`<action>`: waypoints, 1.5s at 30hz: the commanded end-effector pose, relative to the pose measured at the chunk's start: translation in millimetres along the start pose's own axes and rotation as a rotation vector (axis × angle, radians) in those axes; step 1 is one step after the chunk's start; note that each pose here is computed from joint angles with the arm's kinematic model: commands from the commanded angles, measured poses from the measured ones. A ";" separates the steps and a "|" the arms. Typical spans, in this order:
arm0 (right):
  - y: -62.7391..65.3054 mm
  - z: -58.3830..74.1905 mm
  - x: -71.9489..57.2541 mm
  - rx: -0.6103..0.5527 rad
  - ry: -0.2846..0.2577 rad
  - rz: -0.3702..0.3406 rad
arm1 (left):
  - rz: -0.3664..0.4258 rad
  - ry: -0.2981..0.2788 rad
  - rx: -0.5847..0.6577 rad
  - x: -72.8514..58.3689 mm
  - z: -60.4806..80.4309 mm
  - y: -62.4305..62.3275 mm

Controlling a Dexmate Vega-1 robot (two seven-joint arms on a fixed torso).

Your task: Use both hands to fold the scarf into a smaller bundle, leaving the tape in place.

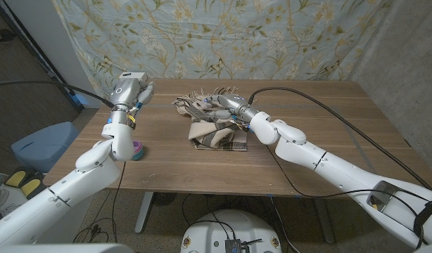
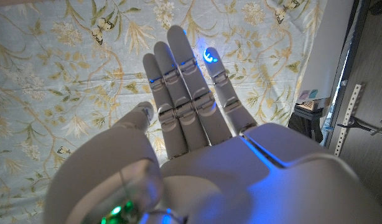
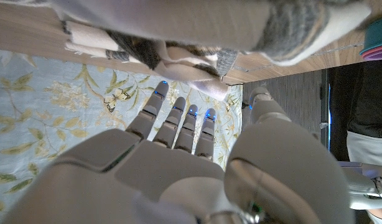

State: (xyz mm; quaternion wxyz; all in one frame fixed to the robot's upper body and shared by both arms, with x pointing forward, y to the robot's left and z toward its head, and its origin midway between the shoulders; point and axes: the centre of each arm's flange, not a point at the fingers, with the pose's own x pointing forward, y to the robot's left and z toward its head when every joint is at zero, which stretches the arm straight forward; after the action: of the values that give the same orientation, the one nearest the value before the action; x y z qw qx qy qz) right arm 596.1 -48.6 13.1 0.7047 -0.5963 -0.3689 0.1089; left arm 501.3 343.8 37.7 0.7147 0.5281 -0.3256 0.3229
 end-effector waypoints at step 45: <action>30.1 10.7 79.5 -0.241 0.108 -0.235 | -0.152 -0.110 0.000 -4.0 6.1 -30.4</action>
State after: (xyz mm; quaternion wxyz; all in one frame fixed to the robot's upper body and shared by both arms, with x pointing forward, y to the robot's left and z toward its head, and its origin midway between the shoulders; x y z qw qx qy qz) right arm 646.5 13.5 13.6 0.7018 -0.5859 -0.4050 -0.0094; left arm 519.7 330.4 19.7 0.7189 0.5638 -0.3248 0.2446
